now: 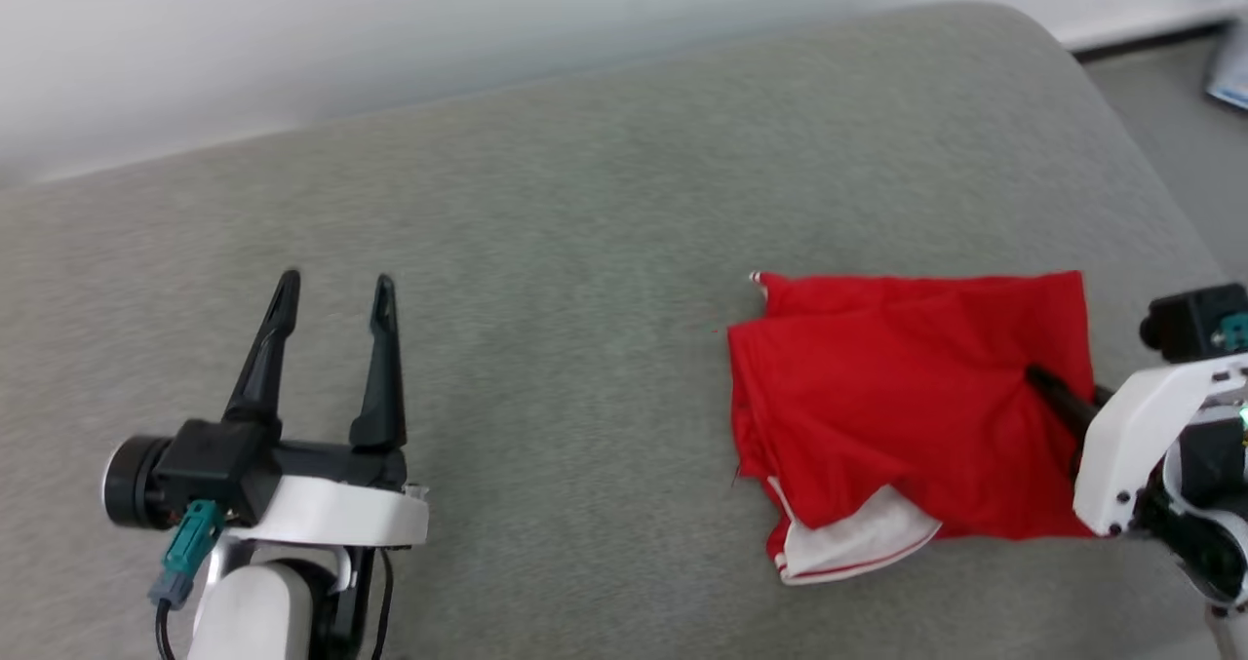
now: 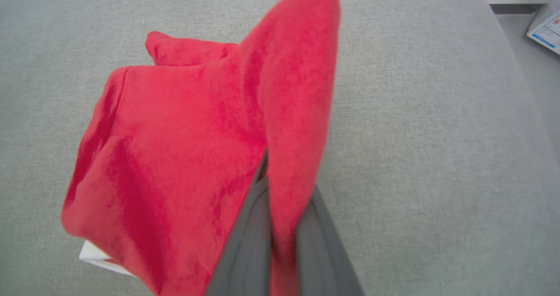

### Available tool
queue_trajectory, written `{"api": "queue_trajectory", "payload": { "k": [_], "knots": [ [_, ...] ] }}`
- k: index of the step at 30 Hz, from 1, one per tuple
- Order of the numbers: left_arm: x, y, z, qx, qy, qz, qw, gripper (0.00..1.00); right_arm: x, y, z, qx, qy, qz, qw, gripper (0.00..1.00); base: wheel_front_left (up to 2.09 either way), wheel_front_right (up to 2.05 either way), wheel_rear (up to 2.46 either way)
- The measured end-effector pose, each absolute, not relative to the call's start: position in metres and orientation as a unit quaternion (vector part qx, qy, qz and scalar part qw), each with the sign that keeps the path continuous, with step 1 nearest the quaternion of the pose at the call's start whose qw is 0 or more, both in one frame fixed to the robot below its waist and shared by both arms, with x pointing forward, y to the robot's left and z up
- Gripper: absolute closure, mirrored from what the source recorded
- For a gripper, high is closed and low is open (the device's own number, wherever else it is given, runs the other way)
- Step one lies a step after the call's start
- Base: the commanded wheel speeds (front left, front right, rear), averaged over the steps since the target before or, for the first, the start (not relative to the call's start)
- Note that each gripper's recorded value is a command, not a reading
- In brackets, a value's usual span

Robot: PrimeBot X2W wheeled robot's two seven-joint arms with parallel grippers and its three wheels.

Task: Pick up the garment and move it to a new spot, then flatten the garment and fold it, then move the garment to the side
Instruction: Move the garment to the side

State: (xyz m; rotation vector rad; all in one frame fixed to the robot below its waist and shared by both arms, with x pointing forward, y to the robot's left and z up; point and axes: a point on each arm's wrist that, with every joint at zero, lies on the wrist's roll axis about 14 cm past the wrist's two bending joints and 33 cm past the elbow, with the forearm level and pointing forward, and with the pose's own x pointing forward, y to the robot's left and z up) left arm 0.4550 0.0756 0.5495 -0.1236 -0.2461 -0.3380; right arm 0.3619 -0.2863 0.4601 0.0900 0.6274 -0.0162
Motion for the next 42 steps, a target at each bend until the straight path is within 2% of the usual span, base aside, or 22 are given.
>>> {"api": "queue_trajectory", "payload": {
  "k": [3,11,20,26,30,31,32,33,34,42],
  "knots": [
    [0.467,0.048,0.548,-0.070,-0.125,-0.205,0.968,0.00,0.358,-0.308,0.455,0.050,0.313,-0.045,0.947,1.00,0.00,0.00,0.00],
    [0.501,-0.001,0.531,-0.079,-0.122,-0.279,0.949,0.00,0.385,-0.366,0.449,0.034,0.302,-0.126,0.944,1.00,0.00,0.00,0.00],
    [0.533,-0.028,0.486,-0.090,-0.101,-0.320,0.938,0.00,0.412,-0.451,0.442,-0.023,0.298,-0.236,0.925,1.00,0.00,0.00,0.00],
    [0.546,-0.028,0.465,-0.094,-0.099,-0.324,0.936,0.00,0.427,-0.480,0.430,-0.050,0.304,-0.275,0.911,1.00,0.00,0.00,0.00],
    [0.547,-0.023,0.454,-0.094,-0.091,-0.322,0.938,0.00,0.438,-0.476,0.409,-0.052,0.309,-0.274,0.909,1.00,0.00,0.00,0.00],
    [0.547,-0.022,0.452,-0.093,-0.090,-0.320,0.939,0.00,0.439,-0.477,0.406,-0.054,0.309,-0.277,0.908,0.83,0.00,0.00,0.00],
    [0.547,-0.020,0.451,-0.092,-0.088,-0.318,0.940,0.00,0.440,-0.478,0.404,-0.059,0.307,-0.278,0.908,0.18,0.00,0.00,0.00],
    [0.547,-0.018,0.451,-0.093,-0.088,-0.315,0.940,0.00,0.441,-0.479,0.403,-0.065,0.304,-0.279,0.909,0.18,0.00,0.00,0.00],
    [0.547,-0.017,0.451,-0.094,-0.088,-0.313,0.941,0.00,0.442,-0.479,0.404,-0.068,0.296,-0.280,0.911,0.00,0.00,0.00,0.00],
    [0.537,-0.007,0.471,-0.099,-0.096,-0.290,0.947,0.00,0.461,-0.472,0.454,-0.108,0.162,-0.272,0.942,0.00,0.00,0.00,0.00]
  ]
}}
